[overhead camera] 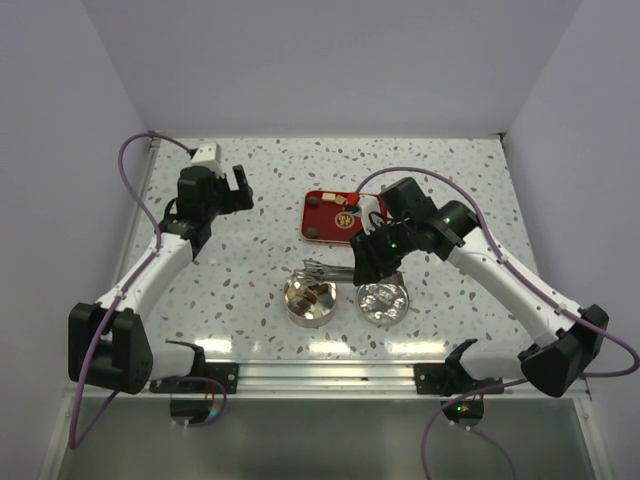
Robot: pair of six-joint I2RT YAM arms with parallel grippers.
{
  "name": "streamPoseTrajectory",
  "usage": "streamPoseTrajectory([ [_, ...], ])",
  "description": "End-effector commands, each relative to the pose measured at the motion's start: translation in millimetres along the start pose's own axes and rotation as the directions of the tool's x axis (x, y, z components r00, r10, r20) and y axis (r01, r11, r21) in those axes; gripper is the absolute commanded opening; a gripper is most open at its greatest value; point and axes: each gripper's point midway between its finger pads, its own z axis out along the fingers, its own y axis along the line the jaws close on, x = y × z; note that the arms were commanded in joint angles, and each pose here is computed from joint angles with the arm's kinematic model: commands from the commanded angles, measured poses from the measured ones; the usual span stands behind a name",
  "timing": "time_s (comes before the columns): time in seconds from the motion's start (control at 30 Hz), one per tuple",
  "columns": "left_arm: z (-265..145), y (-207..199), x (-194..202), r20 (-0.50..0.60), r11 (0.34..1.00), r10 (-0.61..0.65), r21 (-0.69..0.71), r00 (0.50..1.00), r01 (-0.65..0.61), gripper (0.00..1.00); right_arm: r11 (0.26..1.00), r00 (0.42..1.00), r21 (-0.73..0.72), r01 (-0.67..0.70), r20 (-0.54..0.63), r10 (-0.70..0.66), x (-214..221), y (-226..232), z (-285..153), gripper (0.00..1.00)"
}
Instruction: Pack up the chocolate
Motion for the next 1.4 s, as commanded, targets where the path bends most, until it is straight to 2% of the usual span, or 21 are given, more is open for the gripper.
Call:
streamPoseTrajectory([
  [0.0, -3.9, -4.8, -21.2, 0.047, 1.000, -0.011, 0.012, 0.999, 0.010, 1.00, 1.000, 0.999, -0.022, 0.022, 0.041, -0.021, -11.3, 5.8, -2.7, 0.41],
  [0.43, -3.8, -4.9, -20.8, 0.046, 1.000, -0.011, 0.014, 0.999, 0.010, 1.00, 0.995, 0.996, 0.100, 0.000, 0.090, -0.009, -25.7, -16.7, -1.5, 0.36],
  [0.67, -4.9, -5.0, -21.1, 0.048, 1.000, -0.011, 0.014, 0.999, 0.010, 1.00, 0.993, 0.975, 0.100, -0.061, 0.218, 0.038, -59.7, -37.0, 0.3, 0.36],
  [0.8, -5.1, -6.0, -21.6, 0.048, 1.000, -0.012, 0.019, 0.999, 0.011, 1.00, 0.981, 0.944, 0.137, -0.134, 0.318, 0.085, -84.7, -75.8, -11.5, 0.36],
  [1.0, -6.6, -4.7, -23.1, 0.053, 1.000, -0.010, 0.014, 0.999, 0.009, 1.00, 0.947, 0.911, 0.197, -0.252, 0.379, 0.164, -95.5, -137.8, -18.5, 0.35],
  [1.13, -7.1, -3.9, -23.1, 0.053, 1.000, -0.009, 0.008, 0.999, 0.009, 1.00, 0.898, 0.884, 0.240, -0.367, 0.390, 0.257, -78.0, -184.6, -17.8, 0.35],
  [1.37, -6.3, -6.2, -22.6, 0.051, 1.000, -0.011, 0.020, 0.999, 0.010, 1.00, 0.766, 0.804, 0.336, -0.548, 0.466, 0.370, -39.9, -249.1, -51.9, 0.35],
])
